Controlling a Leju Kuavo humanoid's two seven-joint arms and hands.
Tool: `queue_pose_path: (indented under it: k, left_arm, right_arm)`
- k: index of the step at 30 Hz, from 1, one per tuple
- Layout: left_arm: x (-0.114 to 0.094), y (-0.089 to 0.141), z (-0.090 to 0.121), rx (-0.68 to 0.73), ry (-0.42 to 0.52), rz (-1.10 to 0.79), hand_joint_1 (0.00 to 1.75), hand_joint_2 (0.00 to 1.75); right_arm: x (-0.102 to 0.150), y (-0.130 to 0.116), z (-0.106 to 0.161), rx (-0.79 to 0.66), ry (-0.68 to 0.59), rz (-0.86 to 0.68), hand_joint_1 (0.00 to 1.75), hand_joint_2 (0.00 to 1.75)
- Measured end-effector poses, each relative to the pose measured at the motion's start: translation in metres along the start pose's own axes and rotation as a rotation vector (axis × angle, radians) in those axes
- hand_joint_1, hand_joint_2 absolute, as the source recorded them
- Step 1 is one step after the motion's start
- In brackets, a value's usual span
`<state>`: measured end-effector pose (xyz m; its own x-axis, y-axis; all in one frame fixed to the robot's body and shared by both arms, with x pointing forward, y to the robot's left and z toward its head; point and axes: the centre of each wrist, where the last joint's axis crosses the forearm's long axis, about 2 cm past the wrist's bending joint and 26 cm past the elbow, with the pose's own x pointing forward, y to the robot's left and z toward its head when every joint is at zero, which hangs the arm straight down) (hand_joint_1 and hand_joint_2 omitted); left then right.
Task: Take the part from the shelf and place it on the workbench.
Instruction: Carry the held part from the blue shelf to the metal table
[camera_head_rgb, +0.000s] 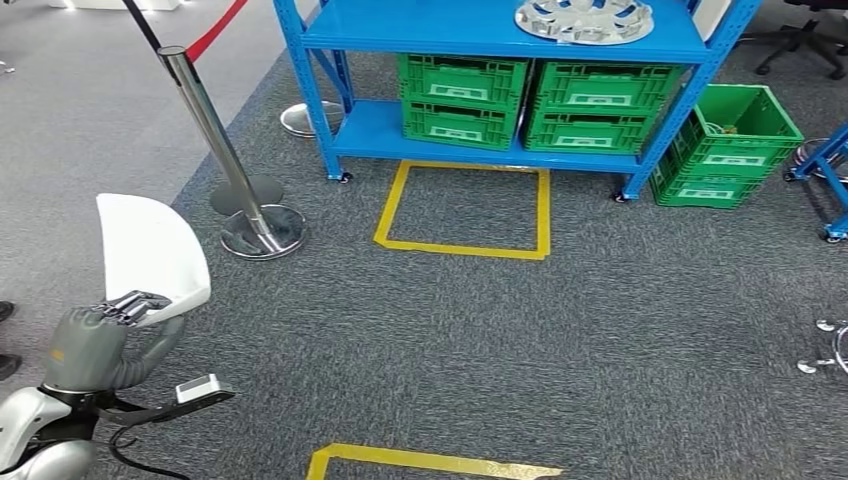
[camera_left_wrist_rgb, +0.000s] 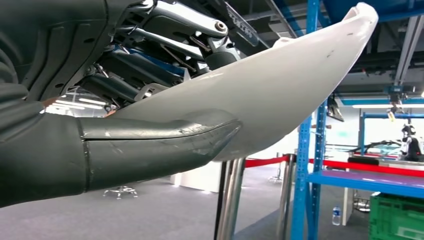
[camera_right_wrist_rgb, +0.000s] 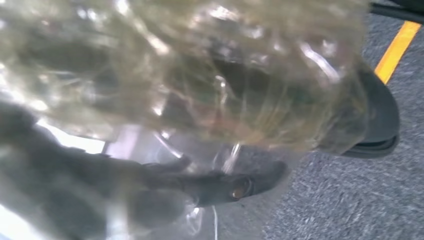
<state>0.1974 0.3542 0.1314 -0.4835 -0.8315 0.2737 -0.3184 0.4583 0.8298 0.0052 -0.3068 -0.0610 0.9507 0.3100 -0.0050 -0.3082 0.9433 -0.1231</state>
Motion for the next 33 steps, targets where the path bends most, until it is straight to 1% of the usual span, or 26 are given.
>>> queue_pose_path:
  k: [15, 22, 33]
  left_arm:
    - [-0.0009, 0.0006, 0.0017, -0.005, 0.006, -0.004, 1.75, 1.75]
    - [-0.0023, 0.0023, -0.0011, 0.003, 0.003, -0.010, 1.75, 1.75]
    - [0.0006, -0.0003, 0.0020, -0.003, 0.012, 0.001, 1.75, 1.75]
  right_arm:
    - [0.0022, 0.0003, -0.0007, 0.005, -0.007, 0.007, 0.00, 0.00]
    - [0.0018, 0.0005, -0.0009, 0.004, -0.005, 0.008, 0.00, 0.00]
    - [0.0007, -0.0001, -0.0010, 0.001, -0.005, 0.008, 0.00, 0.00]
